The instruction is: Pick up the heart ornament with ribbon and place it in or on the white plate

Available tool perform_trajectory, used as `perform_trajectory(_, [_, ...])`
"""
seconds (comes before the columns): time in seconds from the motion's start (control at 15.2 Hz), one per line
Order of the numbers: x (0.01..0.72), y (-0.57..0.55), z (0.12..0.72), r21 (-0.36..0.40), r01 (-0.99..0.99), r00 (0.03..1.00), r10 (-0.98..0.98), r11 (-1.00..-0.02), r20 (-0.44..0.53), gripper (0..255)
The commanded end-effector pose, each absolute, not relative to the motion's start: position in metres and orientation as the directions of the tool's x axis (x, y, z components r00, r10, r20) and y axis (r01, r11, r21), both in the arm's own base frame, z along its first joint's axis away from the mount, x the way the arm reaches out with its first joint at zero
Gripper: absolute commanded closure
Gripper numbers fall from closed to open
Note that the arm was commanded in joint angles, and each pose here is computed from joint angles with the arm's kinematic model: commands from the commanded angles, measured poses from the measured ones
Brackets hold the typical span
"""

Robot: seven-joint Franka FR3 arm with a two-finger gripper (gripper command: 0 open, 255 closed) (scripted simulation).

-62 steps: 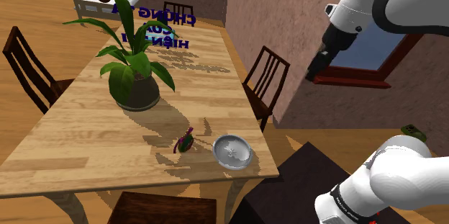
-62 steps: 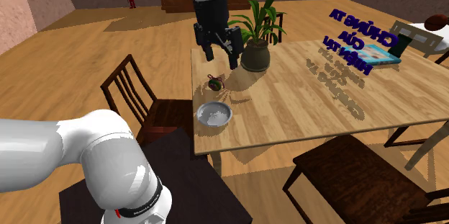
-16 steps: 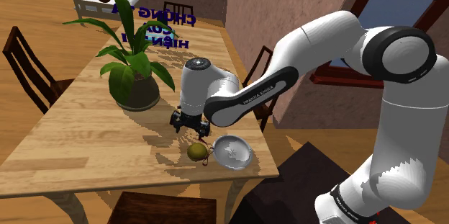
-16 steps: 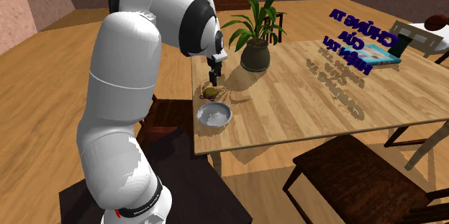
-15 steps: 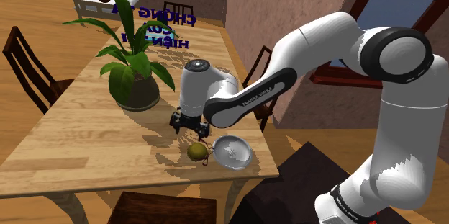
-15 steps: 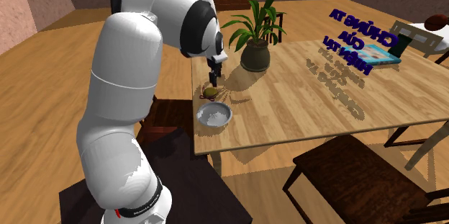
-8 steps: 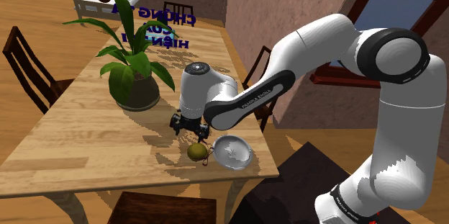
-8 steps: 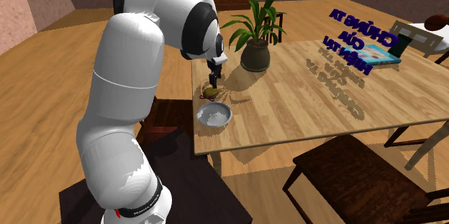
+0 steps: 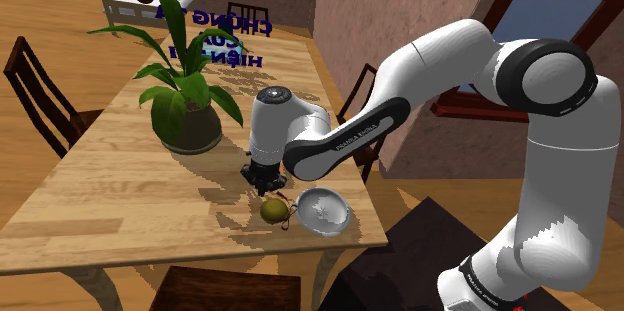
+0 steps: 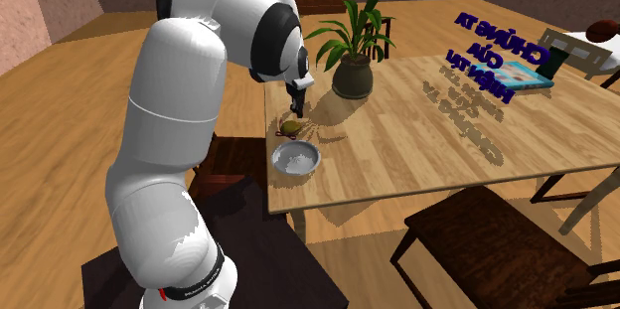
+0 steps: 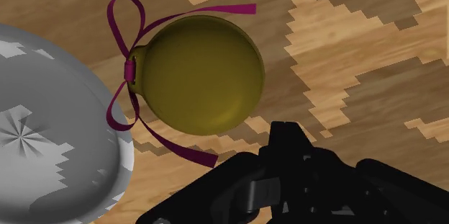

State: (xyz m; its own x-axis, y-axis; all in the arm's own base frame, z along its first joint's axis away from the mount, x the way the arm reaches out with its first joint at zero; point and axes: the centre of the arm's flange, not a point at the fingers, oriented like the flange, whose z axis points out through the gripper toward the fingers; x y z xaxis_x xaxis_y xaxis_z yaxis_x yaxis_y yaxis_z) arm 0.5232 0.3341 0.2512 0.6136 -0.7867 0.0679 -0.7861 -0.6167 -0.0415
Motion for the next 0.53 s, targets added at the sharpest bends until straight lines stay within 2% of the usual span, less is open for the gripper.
perform_trajectory(0.0, [0.523,0.334,0.251,-0.042,-0.786,0.614,-0.787,-0.617,0.068,255])
perform_trajectory(0.13, [0.523,0.334,0.251,-0.042,-0.786,0.614,-0.787,-0.617,0.068,255])
perform_trajectory(0.2, [0.523,0.334,0.251,-0.042,-0.786,0.614,-0.787,-0.617,0.068,0])
perform_trajectory(0.46, [0.474,0.340,0.252,-0.002,-0.702,0.710,-0.701,-0.712,0.068,0])
